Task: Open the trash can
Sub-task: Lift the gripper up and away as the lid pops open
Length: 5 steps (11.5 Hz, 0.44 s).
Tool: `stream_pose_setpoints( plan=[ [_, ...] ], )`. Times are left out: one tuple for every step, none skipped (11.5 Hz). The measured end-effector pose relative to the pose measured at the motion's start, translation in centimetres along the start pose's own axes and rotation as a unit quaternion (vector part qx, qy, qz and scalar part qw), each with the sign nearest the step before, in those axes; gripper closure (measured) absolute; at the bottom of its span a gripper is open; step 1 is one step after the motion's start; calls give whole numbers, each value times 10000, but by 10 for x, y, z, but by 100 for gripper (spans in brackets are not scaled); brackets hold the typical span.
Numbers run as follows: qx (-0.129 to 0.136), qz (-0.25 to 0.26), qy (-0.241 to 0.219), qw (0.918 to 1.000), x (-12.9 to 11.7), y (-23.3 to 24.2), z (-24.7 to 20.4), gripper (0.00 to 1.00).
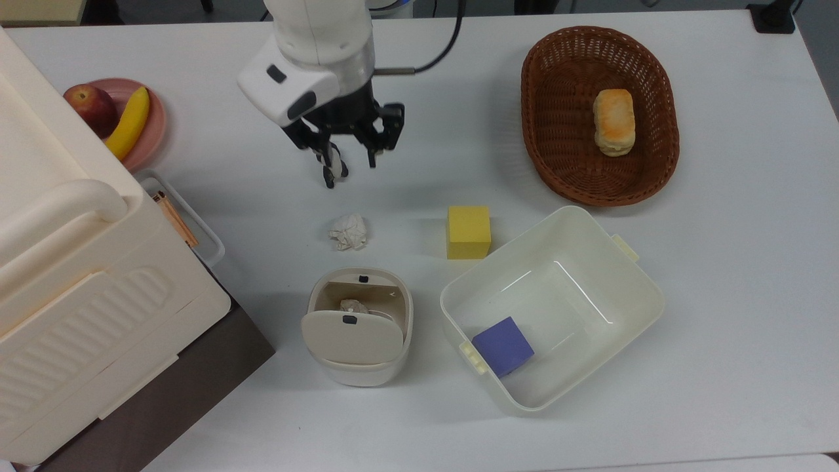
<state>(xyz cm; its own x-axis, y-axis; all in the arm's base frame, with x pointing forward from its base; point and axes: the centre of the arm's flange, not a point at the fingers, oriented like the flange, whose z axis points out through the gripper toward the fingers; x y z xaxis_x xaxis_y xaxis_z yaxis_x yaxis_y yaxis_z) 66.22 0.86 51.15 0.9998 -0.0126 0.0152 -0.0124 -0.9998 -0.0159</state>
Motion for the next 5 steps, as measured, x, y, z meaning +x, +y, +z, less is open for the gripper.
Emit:
stream_pose_setpoints(
  plan=[
    [6,25,-4,10000,-4,5,-8,28],
    [9,67,11,10000,-6,11,-14,11],
    [10,104,28,9999,-7,16,-17,0],
    [10,134,32,9999,-7,19,-17,0],
    [10,187,27,9998,-7,19,-17,0]
  ],
)
